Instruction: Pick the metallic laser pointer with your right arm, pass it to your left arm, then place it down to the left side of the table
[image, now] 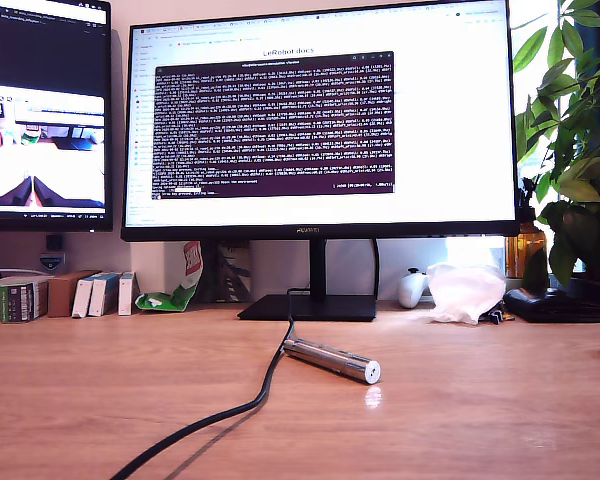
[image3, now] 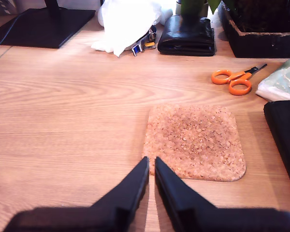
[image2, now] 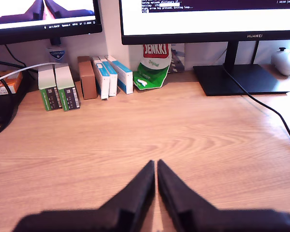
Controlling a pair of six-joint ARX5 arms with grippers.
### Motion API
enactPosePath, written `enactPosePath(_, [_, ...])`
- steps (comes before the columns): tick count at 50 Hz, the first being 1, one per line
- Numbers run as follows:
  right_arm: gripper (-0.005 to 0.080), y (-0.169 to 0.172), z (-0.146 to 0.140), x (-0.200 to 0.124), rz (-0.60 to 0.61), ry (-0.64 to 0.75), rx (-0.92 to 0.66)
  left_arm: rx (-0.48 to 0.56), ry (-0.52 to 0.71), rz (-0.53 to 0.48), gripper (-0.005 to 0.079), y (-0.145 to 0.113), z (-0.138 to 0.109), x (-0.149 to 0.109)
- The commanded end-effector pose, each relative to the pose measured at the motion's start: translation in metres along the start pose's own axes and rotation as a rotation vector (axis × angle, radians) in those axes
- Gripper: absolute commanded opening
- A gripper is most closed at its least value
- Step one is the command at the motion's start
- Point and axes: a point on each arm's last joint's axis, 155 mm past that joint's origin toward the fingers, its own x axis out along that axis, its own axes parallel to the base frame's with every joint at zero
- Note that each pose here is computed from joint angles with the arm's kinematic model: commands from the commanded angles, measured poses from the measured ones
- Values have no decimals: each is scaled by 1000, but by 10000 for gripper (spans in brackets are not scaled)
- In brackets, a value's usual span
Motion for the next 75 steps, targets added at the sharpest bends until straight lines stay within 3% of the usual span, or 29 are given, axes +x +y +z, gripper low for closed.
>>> enactPosePath(1, [12,0,2,0,1,-9,7,-3,35,0,-15,0,-17,3])
enactPosePath(35, [12,0,8,0,1,-29,15,-35,27,-2,-15,0,-15,3])
enactPosePath(49, [12,13,14,-1,79,-44,234,-140,17,-7,-15,-1,-12,3])
enactPosePath(58, [-13,35,52,-11,220,-133,314,-166,-98,-66,-16,-11,20,1])
enactPosePath(68, [-13,46,106,-35,284,-205,257,-164,-218,-185,-19,-32,68,-15])
enactPosePath(75, [-13,50,127,-41,286,-160,187,-141,-239,-238,-19,-42,89,-23])
